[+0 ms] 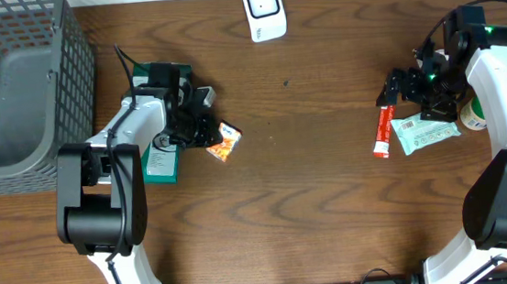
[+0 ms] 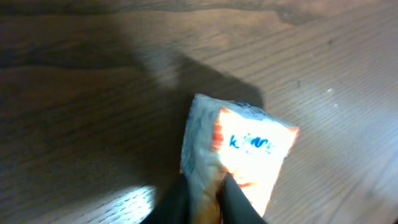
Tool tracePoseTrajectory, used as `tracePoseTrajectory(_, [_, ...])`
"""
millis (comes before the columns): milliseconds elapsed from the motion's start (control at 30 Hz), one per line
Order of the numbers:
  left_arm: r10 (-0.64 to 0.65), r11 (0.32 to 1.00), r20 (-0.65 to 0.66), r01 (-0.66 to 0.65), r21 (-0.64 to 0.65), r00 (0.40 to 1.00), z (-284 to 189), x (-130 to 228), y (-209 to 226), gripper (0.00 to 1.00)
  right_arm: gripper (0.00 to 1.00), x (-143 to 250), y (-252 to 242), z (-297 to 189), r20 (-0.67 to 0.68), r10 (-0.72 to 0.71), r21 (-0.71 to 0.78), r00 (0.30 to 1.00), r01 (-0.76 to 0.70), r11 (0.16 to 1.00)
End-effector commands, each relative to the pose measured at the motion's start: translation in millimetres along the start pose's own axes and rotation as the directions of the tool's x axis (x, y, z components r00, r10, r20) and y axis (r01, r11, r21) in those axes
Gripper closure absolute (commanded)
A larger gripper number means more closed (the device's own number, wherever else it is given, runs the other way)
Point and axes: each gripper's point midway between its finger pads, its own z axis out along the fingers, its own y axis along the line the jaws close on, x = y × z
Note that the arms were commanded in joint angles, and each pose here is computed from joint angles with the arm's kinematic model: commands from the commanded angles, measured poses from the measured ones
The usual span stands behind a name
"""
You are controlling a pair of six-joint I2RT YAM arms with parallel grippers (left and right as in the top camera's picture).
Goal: Scan the item barcode
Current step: 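Lift the Kleenex pack with the left gripper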
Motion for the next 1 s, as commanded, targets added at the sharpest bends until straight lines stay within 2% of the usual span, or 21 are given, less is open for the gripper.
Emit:
tracePoseTrajectory(0, [-0.023,0.996,-0.001,0.023,0.081,1.000,0,2,-9,0.92,0.01,0,3,-2,0.007,-0.025,-0.003,1.000,0.025,1.000])
tracePoseTrajectory(100, [-0.087,0.976,0.076,0.070,0.208,0.993,-27,-23,-29,0.93,0.01,0,1,-2,0.008,-0.025,0.006,1.000,0.025,1.000])
tracePoseTrajectory(200, [-0.152,0.911,0.161,0.075,0.405,0.975,-78,-53,-57,0.93,0.01,1,0,-2,0.005,-0.023,0.007,1.000,0.023,1.000])
tracePoseTrajectory(267, [-0.178,0.826,0.194,0.039,0.563,0.965,-118,-65,-80,0.93,0.01,1,0,-2,0.004,-0.022,0.007,1.000,0.022,1.000])
tracePoseTrajectory(333, [-0.170,0.696,0.229,-0.048,0.717,0.958,-163,-72,-104,0.93,0.01,1,0,-2,0.004,-0.023,0.007,1.000,0.023,1.000])
tracePoseTrajectory(400, [-0.174,0.592,0.223,-0.079,0.802,0.959,-195,-75,-116,0.93,0.01,1,0,-2,0.004,-0.023,0.007,1.000,0.022,1.000])
tracePoseTrajectory(667, [-0.278,0.539,0.043,0.119,0.834,0.960,-211,-72,-137,0.93,0.01,2,0,-2,-0.001,-0.022,0.008,1.000,0.022,1.000])
tracePoseTrajectory(833, [-0.235,0.544,0.058,0.082,0.835,0.970,-240,-57,-175,0.93,0.01,4,0,-2,-0.006,-0.031,0.009,0.999,0.031,0.999])
tracePoseTrajectory(967, [-0.194,0.555,0.124,0.005,0.832,0.973,-272,-46,-199,0.93,0.01,3,0,-2,-0.002,-0.032,0.009,0.999,0.032,0.999])
